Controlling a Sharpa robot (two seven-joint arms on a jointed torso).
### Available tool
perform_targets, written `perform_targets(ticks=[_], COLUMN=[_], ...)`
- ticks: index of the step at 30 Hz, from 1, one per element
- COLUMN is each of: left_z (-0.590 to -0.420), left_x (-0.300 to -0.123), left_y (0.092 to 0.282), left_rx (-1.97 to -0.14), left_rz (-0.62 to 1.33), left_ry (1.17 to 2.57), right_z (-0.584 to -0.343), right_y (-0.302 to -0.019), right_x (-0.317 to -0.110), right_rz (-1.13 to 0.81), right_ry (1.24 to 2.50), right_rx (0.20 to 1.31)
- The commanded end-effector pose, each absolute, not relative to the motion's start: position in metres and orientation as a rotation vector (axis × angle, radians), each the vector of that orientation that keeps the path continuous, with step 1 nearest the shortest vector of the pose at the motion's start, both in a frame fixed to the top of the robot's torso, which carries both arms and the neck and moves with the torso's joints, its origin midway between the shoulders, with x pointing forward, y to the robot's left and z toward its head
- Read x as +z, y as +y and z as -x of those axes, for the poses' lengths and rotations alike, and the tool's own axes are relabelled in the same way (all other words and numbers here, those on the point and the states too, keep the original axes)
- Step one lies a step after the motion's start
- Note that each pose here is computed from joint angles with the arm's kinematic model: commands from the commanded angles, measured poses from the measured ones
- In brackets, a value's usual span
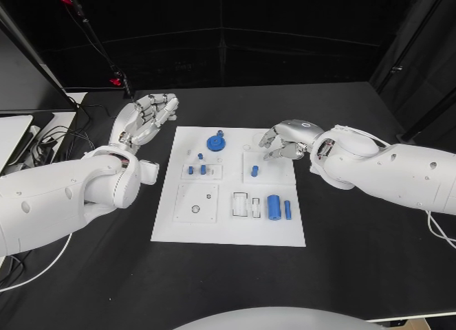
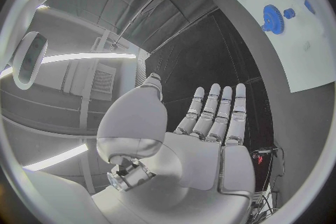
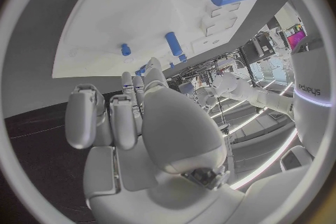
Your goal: Assemble the parts on the task board
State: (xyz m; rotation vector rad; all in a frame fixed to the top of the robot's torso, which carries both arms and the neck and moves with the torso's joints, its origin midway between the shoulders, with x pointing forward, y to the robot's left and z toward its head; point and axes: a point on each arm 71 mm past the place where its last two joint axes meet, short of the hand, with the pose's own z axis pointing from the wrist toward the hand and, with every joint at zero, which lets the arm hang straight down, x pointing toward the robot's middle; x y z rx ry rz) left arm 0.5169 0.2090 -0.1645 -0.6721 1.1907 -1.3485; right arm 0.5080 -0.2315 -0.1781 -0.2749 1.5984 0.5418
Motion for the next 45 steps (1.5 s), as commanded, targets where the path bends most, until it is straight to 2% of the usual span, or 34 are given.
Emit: perform_targets(ticks=[1,30,45], left_z=[-0.5121,-0.5124,-0.5136], left_x=[-0.1540,-0.1553,-0.1562], left_y=[0.2073,0.2079,0.2081], left_rx=[-1.432,-1.428,-1.422], left_rz=[0.570,0.582,0.589], left_ry=[1.074,1.088,1.096], right_z=[-0.5091,-0.5130,-0.5133], right_y=[-0.2302,-0.2235,-0.2207], right_x=[-0.1815,-0.1890,-0.1893], right_rz=[0.328,0.375,0.385], right_ry=[1.633,1.677,1.675], right_rx=[0.448,0.273,0.282])
